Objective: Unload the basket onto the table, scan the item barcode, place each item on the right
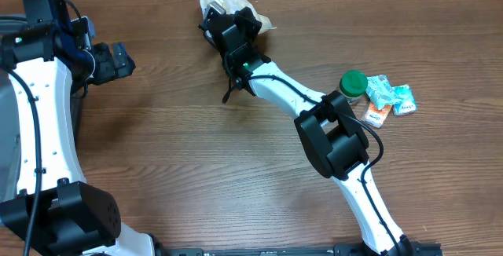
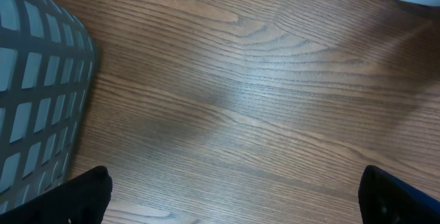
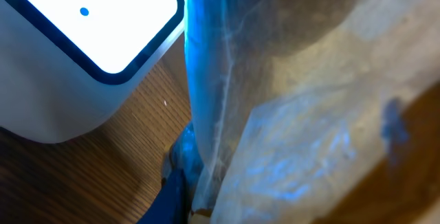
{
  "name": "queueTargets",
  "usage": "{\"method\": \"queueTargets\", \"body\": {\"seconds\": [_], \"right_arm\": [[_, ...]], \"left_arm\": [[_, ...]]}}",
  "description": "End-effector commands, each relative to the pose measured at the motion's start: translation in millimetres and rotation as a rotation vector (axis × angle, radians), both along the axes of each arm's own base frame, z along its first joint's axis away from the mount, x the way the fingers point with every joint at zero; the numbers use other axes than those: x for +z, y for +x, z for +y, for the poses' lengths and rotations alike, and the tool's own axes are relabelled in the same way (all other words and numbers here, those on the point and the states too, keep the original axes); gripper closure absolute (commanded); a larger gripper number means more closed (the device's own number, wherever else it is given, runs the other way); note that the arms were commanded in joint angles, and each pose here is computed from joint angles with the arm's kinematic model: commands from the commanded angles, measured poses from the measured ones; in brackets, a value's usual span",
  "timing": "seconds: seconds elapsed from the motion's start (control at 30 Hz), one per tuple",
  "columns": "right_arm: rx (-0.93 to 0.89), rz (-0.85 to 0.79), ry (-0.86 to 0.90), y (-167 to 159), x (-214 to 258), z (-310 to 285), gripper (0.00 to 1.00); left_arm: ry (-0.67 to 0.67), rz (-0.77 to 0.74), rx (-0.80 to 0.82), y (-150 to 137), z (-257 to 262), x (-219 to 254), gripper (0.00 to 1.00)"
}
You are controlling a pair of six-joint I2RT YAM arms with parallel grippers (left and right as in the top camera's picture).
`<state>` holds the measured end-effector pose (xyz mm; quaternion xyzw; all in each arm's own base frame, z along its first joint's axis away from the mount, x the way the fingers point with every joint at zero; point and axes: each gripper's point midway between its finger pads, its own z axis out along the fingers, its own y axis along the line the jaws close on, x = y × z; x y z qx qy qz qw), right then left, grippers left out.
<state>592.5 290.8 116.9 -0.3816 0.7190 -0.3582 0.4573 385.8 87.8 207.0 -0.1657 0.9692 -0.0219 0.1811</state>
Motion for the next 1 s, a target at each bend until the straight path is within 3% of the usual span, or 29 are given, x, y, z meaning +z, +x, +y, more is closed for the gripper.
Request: {"method": "queueTargets", "body": {"seconds": [0.0, 0.4, 0.63, 0.97], "right_arm": [[-0.019, -0.007, -0.007, 3.0, -3.5, -2.6, 0.96], [-0.051, -0.044, 0.004, 4.3, 8.1, -6.8, 0.96], [-0.054, -0.092, 0.053, 1.2, 52.1, -8.8, 0.96], [0.04, -0.006, 0.35, -36.4, 134.0, -3.8, 0.96]], "left_arm": [[0.01, 0.005, -0.021, 0.5, 0.1, -2.0, 0.01], [0.01, 0.005, -0.021, 0.5, 0.1, -2.0, 0.01], [0.01, 0.006, -0.021, 0.4, 0.1, -2.1, 0.01], [0.01, 0.005, -0.021, 0.5, 0.1, -2.0, 0.0]]}}
